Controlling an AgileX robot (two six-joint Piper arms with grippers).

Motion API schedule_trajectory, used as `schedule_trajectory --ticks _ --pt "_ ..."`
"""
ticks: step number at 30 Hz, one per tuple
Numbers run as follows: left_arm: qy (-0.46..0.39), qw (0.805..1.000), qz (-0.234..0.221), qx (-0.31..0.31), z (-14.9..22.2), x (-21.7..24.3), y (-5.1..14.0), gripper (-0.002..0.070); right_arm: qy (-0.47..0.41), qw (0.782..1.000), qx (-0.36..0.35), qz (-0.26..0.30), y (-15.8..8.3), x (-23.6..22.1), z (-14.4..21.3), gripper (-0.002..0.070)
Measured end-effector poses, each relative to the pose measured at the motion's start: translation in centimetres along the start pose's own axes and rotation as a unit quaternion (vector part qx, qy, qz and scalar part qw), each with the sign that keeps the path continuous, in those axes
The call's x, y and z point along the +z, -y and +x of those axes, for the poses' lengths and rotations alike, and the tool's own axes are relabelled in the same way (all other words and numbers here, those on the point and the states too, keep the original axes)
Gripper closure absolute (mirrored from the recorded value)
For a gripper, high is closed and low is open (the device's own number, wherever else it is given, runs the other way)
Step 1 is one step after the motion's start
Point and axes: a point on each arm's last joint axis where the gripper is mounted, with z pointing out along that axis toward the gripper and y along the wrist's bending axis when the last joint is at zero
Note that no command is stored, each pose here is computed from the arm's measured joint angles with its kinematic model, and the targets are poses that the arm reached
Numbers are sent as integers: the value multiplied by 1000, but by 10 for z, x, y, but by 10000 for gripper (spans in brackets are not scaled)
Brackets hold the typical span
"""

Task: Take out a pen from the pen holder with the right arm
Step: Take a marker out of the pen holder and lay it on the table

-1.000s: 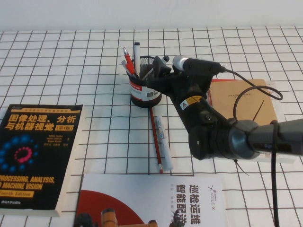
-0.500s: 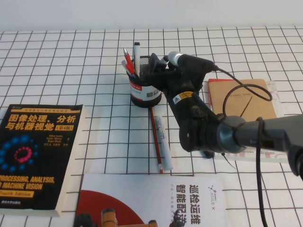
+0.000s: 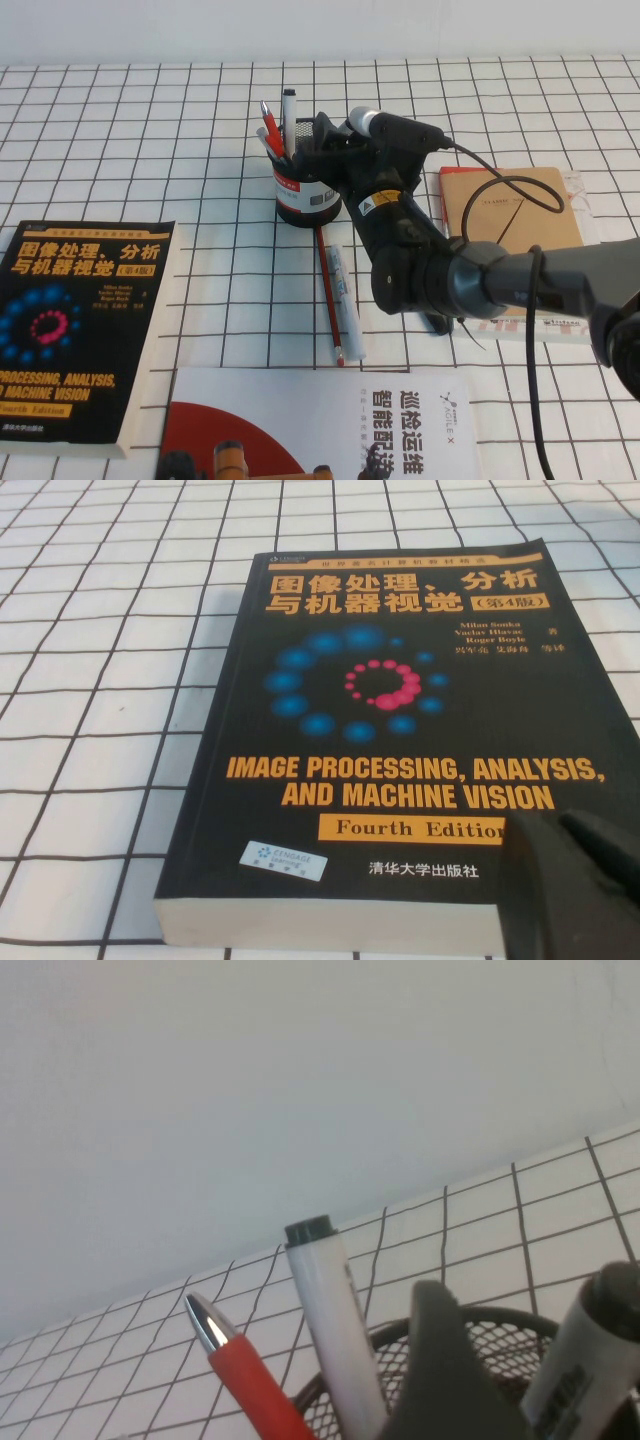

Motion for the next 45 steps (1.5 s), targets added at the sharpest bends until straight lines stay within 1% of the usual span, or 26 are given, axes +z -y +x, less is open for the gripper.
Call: schedule_trajectory --ticks 11,14,29,33,36,40,45 --pt "0 1000 0 0 0 0 0 680 14 1000 0 -2 0 0 -2 493" --pt "0 1000 0 0 0 0 0 680 16 1000 0 -3 0 0 -2 535" --pt "0 1000 0 0 0 0 0 680 8 1000 1 -2 -1 1 -2 543" --pt "0 1000 0 0 0 0 0 680 -2 1000 0 -3 -4 1 -6 544" --pt "0 1000 0 0 0 0 0 680 -5 1000 -10 -8 -9 0 -16 544" --pt "0 1000 0 0 0 0 0 680 1 999 -30 -19 -22 -3 -38 544" --pt "0 1000 0 0 0 0 0 680 1 996 -79 -34 -40 -10 -71 544"
